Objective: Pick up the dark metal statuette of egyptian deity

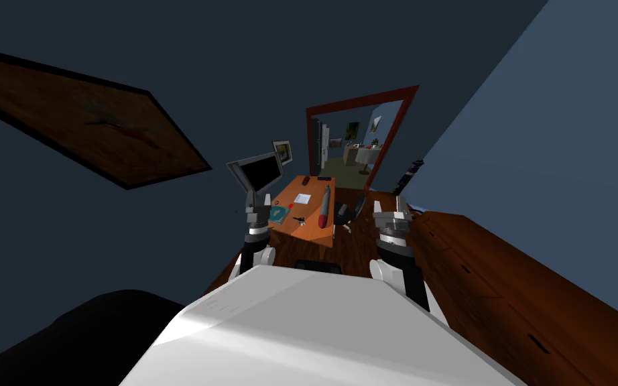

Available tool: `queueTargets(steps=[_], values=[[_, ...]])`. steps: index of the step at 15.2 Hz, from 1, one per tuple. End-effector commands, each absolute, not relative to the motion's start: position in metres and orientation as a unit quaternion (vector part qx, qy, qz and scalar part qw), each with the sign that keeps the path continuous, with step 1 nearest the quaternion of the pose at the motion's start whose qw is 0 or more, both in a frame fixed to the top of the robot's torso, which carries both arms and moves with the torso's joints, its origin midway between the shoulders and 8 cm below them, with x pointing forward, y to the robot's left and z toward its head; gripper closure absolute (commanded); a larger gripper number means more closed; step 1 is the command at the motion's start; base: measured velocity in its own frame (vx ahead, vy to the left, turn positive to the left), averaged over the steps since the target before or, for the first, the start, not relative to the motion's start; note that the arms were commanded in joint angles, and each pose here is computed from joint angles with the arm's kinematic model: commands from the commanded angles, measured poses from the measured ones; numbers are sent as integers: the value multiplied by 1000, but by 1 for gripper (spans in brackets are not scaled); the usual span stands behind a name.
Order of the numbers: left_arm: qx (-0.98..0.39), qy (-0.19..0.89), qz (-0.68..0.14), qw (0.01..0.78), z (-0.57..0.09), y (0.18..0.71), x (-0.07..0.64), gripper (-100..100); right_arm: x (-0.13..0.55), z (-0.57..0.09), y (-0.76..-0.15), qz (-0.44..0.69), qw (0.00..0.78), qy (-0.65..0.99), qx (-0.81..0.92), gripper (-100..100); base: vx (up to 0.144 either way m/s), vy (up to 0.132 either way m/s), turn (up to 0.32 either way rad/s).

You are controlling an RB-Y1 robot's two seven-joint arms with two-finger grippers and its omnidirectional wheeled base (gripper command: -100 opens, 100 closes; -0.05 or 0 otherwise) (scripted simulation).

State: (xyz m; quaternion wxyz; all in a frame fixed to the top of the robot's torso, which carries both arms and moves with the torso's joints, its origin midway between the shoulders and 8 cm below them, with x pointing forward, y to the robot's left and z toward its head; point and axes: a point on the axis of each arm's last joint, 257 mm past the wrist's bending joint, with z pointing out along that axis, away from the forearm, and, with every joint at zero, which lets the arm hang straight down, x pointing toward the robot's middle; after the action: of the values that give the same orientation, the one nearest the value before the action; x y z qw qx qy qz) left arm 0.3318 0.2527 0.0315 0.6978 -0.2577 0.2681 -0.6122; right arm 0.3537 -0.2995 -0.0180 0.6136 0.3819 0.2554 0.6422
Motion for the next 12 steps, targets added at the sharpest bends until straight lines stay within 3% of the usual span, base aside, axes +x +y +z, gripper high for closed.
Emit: queueTargets(steps=[1,12], values=[[-258,297,-605,693,20,254,341,-100,354,-18,-299,642,614,255,382,0,-4,6,-137],[-327,409,-526,670,-63,302,398,-100,354,-18,-299,642,614,255,382,0,-15,42,-208]])
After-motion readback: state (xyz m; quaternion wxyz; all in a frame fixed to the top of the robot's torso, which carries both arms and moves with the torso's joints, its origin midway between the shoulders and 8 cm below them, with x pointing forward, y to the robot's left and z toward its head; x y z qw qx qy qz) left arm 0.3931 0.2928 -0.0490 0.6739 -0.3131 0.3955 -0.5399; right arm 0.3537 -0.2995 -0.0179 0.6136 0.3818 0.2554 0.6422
